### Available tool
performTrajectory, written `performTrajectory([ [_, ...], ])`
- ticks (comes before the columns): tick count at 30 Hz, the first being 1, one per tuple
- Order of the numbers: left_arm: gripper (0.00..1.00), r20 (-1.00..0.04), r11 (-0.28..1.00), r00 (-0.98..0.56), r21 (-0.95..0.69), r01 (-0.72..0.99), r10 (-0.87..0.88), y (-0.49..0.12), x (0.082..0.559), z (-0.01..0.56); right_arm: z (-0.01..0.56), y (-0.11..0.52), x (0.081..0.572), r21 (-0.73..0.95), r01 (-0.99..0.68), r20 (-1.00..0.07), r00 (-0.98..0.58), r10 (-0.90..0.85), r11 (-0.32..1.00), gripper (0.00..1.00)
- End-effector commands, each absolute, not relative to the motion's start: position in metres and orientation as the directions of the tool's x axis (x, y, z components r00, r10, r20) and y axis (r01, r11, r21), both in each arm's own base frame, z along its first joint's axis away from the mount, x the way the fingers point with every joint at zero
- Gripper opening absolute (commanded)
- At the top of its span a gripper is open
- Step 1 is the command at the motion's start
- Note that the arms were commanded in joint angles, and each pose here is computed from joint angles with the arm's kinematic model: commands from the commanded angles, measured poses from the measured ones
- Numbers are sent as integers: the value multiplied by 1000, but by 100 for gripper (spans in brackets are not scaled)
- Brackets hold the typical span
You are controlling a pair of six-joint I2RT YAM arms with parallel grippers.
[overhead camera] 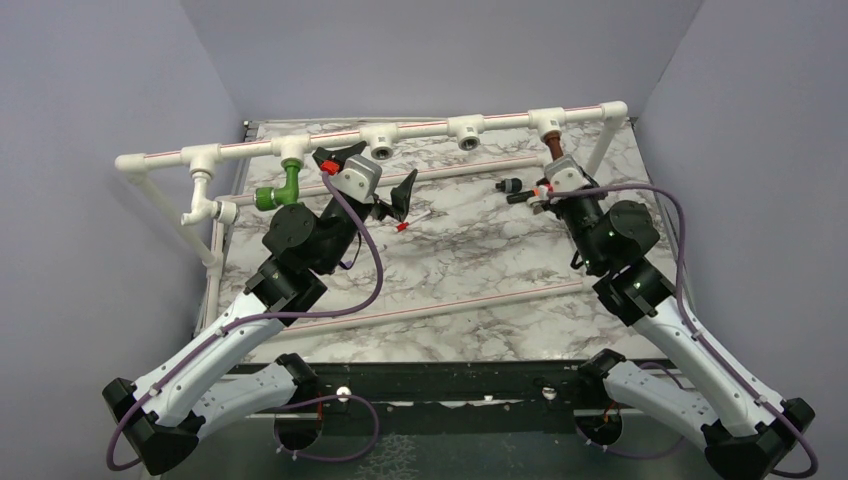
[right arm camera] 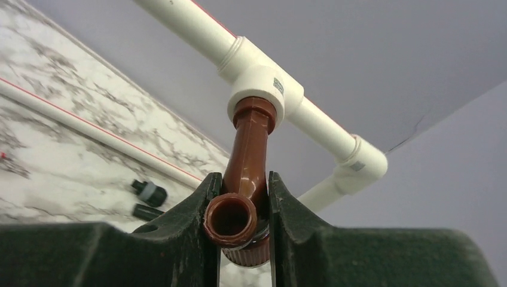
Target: Install the water faucets
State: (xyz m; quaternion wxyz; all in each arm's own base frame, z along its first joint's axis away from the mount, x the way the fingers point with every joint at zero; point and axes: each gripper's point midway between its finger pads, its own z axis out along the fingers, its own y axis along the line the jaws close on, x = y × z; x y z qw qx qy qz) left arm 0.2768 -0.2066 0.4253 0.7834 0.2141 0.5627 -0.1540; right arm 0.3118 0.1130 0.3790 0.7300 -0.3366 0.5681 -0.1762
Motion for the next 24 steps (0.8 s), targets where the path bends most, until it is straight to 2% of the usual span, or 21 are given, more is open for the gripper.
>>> performTrajectory([
  [1,99,-942,854,335,170,492,-6,-208,273,428,423,130,295,-167,-255,-951,298,-87,953,1],
  [7,99,-942,854,334,170,492,-5,-208,274,428,438,130,289,205,-299,-927,247,283,932,0],
  [15,99,-942,853,335,171,493,-5,-208,273,428,423,128,295,585,-258,-765,140,629,769,0],
  [19,99,-942,853,335,169,493,-7,-208,273,429,419,134,297,644,-275,-715,117,690,714,1],
  [24,99,-942,854,337,169,491,-7,-207,273,429,416,137,302,638,-265,-724,112,681,723,1],
])
